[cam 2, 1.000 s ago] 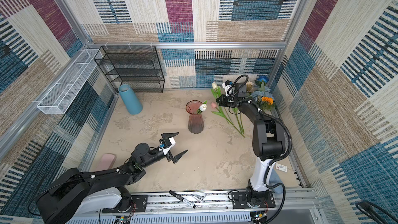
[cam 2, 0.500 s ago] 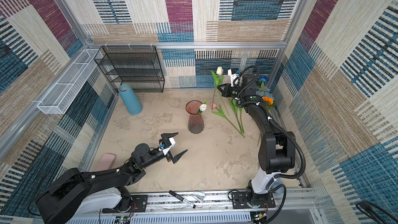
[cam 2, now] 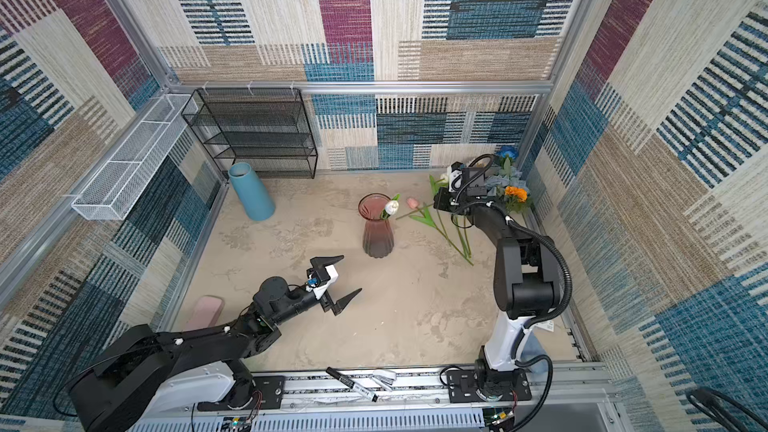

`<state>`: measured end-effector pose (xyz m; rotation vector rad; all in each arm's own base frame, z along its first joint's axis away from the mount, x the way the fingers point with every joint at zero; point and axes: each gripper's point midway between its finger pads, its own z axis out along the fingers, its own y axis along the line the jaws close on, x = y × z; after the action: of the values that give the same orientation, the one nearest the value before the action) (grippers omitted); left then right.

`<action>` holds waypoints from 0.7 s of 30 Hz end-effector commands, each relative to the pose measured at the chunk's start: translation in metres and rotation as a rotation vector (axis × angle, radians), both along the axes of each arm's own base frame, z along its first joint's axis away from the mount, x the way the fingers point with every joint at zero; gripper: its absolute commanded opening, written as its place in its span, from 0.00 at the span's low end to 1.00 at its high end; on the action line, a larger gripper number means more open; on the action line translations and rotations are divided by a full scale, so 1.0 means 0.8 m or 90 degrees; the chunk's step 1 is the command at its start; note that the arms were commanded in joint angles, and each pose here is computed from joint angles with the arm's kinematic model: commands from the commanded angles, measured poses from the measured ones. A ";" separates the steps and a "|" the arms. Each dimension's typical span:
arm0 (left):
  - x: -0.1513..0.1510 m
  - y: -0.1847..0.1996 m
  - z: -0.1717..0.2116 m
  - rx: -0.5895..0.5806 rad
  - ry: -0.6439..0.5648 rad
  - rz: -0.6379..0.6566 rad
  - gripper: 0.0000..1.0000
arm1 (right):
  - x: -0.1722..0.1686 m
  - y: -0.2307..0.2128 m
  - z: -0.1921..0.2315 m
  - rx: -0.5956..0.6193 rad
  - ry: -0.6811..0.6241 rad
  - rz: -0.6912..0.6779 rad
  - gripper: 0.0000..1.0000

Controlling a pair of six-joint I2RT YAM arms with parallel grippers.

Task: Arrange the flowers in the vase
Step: 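Carry the white tulip up over the pink vase and lower its stem in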

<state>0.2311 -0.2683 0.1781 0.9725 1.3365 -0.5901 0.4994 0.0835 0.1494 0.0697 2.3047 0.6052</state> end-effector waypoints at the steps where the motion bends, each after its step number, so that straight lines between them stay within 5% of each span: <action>1: -0.001 0.000 0.012 -0.022 -0.010 -0.001 1.00 | 0.009 0.006 0.027 0.003 -0.062 0.023 0.01; 8: 0.001 0.002 0.012 -0.026 -0.013 0.006 1.00 | -0.035 0.035 0.184 0.101 -0.290 0.086 0.00; 14: 0.001 0.003 0.013 -0.023 -0.015 0.009 1.00 | -0.144 0.073 0.354 0.199 -0.582 0.176 0.00; 21: 0.000 0.002 0.013 -0.027 -0.014 0.004 1.00 | -0.242 0.153 0.466 0.318 -0.783 0.330 0.00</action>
<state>0.2309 -0.2673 0.1765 0.9702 1.3393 -0.5873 0.3408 0.1938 0.4841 -0.4656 1.1480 0.9909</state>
